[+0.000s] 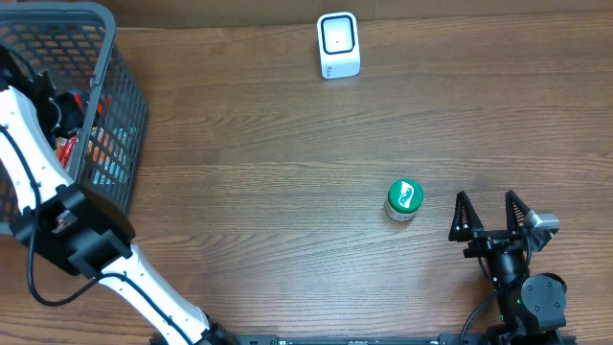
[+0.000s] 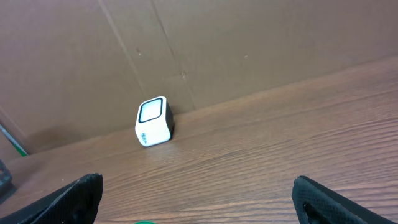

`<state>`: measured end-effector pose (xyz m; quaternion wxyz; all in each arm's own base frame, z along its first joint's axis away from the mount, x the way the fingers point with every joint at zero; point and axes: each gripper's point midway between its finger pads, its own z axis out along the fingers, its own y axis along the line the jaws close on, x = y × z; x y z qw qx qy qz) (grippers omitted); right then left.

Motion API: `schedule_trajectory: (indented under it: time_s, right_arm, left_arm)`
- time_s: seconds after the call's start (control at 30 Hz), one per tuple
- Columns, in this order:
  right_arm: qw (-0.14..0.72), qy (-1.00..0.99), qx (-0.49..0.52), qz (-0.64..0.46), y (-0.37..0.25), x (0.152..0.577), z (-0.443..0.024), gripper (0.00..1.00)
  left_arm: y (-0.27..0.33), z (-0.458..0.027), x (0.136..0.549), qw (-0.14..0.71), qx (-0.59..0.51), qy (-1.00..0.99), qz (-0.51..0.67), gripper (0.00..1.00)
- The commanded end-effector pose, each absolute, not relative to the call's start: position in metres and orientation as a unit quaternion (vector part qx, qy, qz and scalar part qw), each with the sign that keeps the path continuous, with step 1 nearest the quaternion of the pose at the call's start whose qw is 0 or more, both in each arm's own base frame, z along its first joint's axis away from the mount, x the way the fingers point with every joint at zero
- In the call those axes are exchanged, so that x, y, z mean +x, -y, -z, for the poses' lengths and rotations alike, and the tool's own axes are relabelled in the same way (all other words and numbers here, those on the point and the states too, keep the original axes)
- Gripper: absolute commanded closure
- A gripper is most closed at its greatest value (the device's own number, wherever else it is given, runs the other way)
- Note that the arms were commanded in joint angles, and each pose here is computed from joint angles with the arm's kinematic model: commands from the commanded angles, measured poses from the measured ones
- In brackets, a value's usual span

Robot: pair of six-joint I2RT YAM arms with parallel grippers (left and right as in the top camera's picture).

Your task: Scan the item barcode

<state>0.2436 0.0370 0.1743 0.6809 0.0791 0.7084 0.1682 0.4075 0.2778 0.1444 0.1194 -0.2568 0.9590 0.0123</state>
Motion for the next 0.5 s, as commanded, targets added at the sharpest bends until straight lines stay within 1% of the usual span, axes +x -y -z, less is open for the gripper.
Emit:
schedule_trajectory:
  time_s: [0.0, 0.23, 0.47]
  right_arm:
    - [0.682, -0.708, 0.079, -0.166, -0.036, 0.244, -0.172, 0.0]
    - [0.682, -0.708, 0.079, -0.166, -0.036, 0.244, -0.172, 0.0]
    - [0.682, -0.708, 0.079, -0.166, -0.036, 0.244, -0.172, 0.0]
  left_arm:
    - [-0.266, -0.111, 0.411, 0.088, -0.228, -0.969, 0.019, 0.0]
    - [-0.251, -0.07, 0.419, 0.065, -0.196, -0.975, 0.079, 0.0]
    - [-0.245, -0.024, 0.411, 0.015, -0.198, -0.975, 0.103, 0.0]
